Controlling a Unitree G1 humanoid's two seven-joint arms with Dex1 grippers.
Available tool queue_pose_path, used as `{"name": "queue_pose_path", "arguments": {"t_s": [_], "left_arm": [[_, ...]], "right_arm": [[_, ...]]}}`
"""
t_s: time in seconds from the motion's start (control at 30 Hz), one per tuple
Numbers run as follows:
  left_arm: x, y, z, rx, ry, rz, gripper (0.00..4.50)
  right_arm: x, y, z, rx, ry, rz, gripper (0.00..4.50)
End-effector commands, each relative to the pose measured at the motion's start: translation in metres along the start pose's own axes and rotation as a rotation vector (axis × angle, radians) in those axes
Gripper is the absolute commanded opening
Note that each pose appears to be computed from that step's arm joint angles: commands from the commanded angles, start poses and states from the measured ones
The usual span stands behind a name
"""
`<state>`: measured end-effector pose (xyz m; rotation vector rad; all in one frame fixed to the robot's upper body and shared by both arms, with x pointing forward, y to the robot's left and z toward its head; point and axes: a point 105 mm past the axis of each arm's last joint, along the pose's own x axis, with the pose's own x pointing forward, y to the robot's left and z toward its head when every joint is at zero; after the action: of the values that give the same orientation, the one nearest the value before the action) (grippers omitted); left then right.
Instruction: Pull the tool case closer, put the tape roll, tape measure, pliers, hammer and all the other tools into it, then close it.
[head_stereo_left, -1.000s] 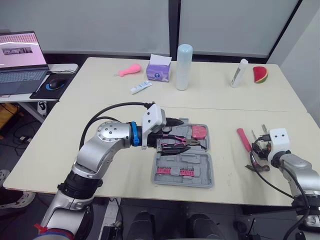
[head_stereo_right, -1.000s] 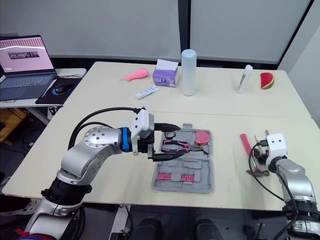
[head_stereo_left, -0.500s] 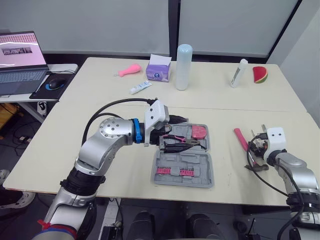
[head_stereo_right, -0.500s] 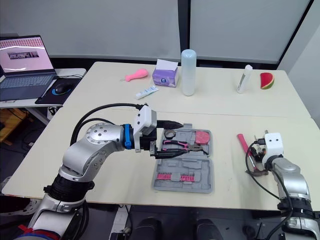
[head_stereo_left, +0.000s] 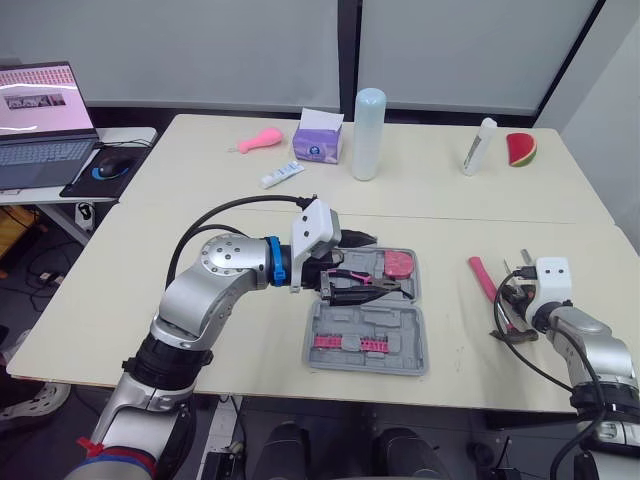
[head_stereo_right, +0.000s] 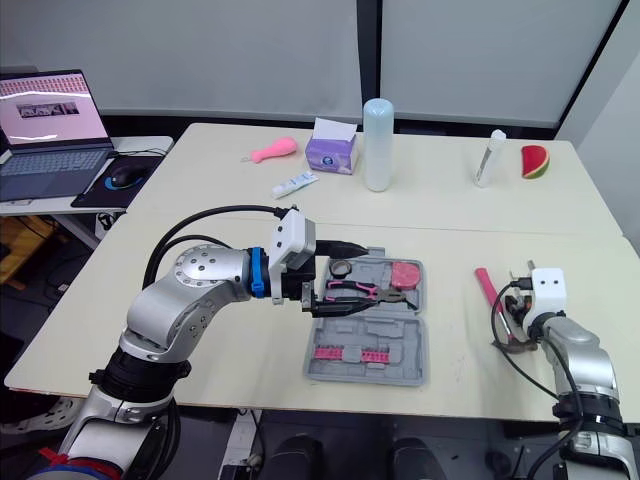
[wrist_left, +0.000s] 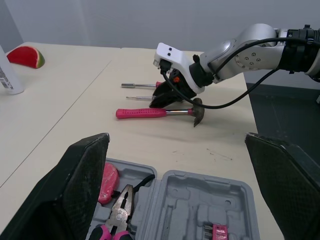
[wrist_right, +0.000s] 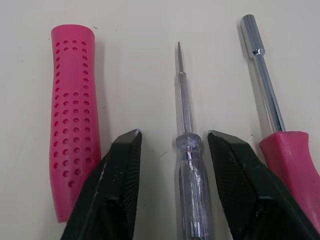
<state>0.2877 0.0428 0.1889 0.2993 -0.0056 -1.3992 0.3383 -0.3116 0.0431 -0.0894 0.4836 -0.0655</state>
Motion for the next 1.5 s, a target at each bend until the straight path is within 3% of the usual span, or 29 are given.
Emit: {"name": "queue_pose_path", "arguments": {"t_s": [0.03, 0.27, 0.5, 0.7, 0.87, 1.07, 1.5], "left_arm": [[0.004, -0.006, 0.012, 0.050, -0.026, -0.033, 4.50], [0.003, -0.004, 0.009, 0.050, -0.023, -0.026, 4.50], [-0.003, -0.002, 0.005, 0.055, -0.015, -0.011, 4.50], [-0.018, -0.002, -0.005, 0.097, 0.036, -0.015, 4.50], [-0.033, -0.011, -0.016, 0.131, 0.094, -0.068, 4.50], [-0.042, -0.019, -0.026, 0.146, 0.134, -0.114, 4.50], [-0.042, -0.023, -0.031, 0.154, 0.144, -0.132, 4.50]], "right_arm": [[-0.001, -0.008, 0.001, 0.027, -0.006, -0.023, 1.31], [-0.006, -0.007, 0.016, -0.002, -0.105, -0.005, 0.35], [-0.027, 0.003, 0.041, -0.049, -0.215, 0.032, 0.35], [-0.061, 0.033, 0.064, -0.091, -0.265, 0.115, 0.35], [-0.085, 0.075, 0.041, -0.025, -0.182, 0.179, 0.35], [-0.092, 0.105, 0.007, 0.053, -0.086, 0.147, 0.35], [-0.072, 0.129, -0.025, 0.180, -0.009, 0.073, 0.35]]}}
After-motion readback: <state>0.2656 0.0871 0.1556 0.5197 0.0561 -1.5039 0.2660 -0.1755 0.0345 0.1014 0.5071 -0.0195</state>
